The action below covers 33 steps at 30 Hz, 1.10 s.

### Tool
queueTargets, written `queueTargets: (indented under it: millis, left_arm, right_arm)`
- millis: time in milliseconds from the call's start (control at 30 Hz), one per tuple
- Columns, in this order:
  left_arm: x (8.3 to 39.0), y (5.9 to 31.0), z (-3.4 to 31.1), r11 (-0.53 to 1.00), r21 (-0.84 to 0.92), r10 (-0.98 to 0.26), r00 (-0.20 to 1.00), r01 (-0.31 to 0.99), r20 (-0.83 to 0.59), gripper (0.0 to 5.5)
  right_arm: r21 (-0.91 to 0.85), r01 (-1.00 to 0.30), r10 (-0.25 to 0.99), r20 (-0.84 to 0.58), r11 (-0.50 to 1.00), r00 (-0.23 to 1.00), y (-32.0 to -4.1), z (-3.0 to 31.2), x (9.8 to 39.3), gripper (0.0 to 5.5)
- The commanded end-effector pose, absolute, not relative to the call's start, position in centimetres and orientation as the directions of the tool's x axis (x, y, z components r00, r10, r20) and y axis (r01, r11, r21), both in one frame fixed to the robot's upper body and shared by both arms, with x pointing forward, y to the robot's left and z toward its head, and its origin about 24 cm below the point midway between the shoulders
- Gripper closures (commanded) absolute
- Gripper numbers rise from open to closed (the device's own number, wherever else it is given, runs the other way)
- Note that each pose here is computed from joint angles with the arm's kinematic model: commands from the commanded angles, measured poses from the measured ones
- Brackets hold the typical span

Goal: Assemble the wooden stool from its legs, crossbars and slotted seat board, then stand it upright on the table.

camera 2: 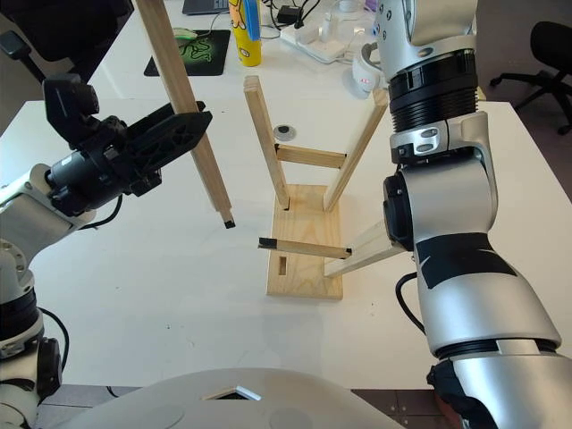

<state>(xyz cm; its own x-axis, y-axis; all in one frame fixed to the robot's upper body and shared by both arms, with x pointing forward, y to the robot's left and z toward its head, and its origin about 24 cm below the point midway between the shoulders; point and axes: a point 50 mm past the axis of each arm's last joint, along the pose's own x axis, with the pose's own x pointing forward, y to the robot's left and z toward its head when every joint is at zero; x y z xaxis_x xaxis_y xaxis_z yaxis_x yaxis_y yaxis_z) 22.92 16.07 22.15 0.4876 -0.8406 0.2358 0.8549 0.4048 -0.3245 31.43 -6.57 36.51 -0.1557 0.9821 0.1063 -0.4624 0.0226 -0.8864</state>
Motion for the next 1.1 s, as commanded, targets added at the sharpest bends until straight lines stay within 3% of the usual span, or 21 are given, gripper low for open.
queueTargets:
  millis: [33, 333, 600, 767, 967, 1100]
  left_arm:
    - [23.0, 16.0, 22.3, 0.408, -0.309, -0.842, 0.485, 0.859, 0.237, 3.46]
    - [23.1, 16.0, 22.1, 0.441, -0.282, -0.830, 0.507, 0.852, 0.232, 3.46]
    - [23.0, 17.2, 21.6, 0.528, -0.246, -0.786, 0.577, 0.813, 0.223, 3.46]
    - [22.3, 18.4, 20.6, 0.619, -0.188, -0.740, 0.646, 0.763, 0.186, 3.46]
    - [21.6, 19.0, 17.3, 0.689, -0.170, -0.689, 0.710, 0.704, 0.146, 3.46]
    - [21.0, 18.3, 15.2, 0.701, -0.186, -0.664, 0.725, 0.689, 0.184, 3.46]
  right_arm:
    - [-0.885, -0.465, 0.978, 0.114, 0.021, -0.172, -6.5, 36.6, 30.9, 2.10]
    - [-0.880, -0.472, 0.980, 0.141, 0.058, -0.141, -6.7, 37.3, 31.2, 2.10]
    - [-0.791, -0.470, 0.912, 0.402, 0.391, 0.082, -10.2, 42.9, 33.1, 2.10]
    - [-0.693, -0.358, 0.778, 0.529, 0.626, 0.339, -14.1, 44.7, 34.5, 2.10]
    - [-0.575, -0.222, 0.564, 0.526, 0.787, 0.637, -20.8, 41.1, 36.9, 2.10]
    - [-0.486, -0.182, 0.413, 0.425, 0.855, 0.806, -25.7, 35.4, 38.1, 2.10]
